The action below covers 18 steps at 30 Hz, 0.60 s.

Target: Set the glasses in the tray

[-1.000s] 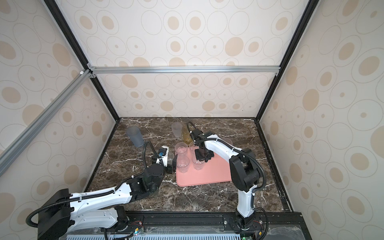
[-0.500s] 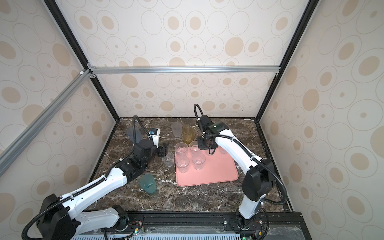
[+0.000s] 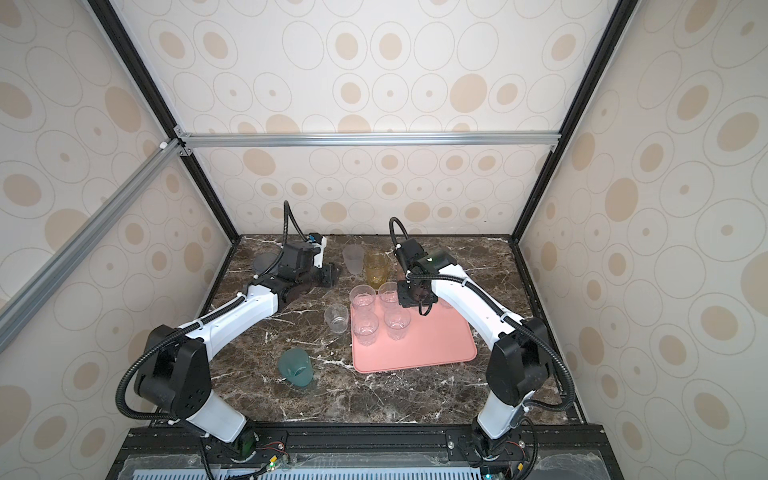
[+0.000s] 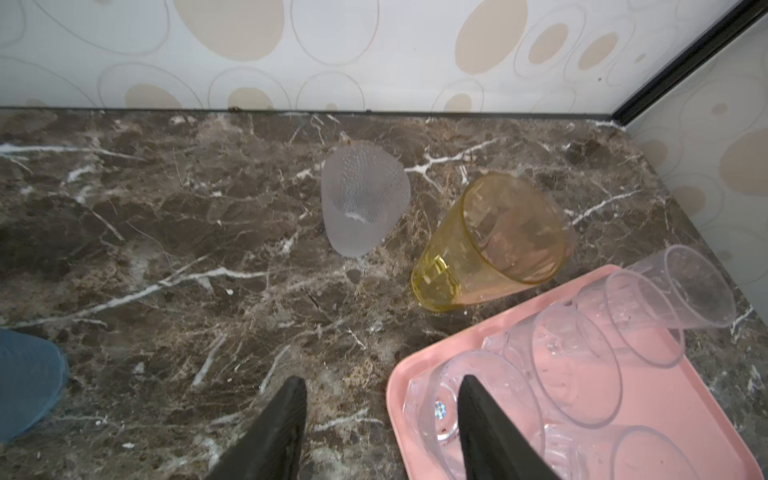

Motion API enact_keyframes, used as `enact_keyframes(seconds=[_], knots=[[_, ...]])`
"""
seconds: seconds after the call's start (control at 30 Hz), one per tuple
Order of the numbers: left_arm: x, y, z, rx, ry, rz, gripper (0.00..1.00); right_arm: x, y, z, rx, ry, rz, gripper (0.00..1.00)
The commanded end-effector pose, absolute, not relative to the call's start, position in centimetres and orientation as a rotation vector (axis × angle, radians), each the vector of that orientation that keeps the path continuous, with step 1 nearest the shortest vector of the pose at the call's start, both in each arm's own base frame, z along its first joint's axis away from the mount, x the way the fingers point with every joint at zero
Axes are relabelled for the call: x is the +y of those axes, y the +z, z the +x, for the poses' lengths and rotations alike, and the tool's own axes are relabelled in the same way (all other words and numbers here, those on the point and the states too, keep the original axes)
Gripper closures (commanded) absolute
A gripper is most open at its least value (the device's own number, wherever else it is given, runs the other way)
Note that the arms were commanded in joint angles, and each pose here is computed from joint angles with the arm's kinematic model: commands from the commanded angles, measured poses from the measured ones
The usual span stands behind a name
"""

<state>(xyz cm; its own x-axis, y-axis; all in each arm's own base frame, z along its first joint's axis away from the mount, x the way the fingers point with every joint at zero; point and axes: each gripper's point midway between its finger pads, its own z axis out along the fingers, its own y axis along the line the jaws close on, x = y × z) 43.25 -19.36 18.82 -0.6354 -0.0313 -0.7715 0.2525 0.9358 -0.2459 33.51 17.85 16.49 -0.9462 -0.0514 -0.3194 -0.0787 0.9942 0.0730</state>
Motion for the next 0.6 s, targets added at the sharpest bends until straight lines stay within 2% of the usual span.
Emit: enact_keyframes(seconds=[0.0, 0.27, 0.57], knots=[[-19.0, 18.9, 42.2, 2.244, -0.426, 0.143, 0.41, 17.0, 17.4, 33.8, 2.781, 0.130, -0.049, 0.64], [-17.1, 16.2, 38.2, 2.323, -0.399, 0.135, 0.39, 17.8, 18.4, 36.4, 2.753, 0.194, -0.025, 0.64], [-16.3, 14.4, 34.4, 2.380, -0.427, 0.139, 0.41, 19.0, 17.3, 36.9, 2.765, 0.274, 0.010, 0.64]])
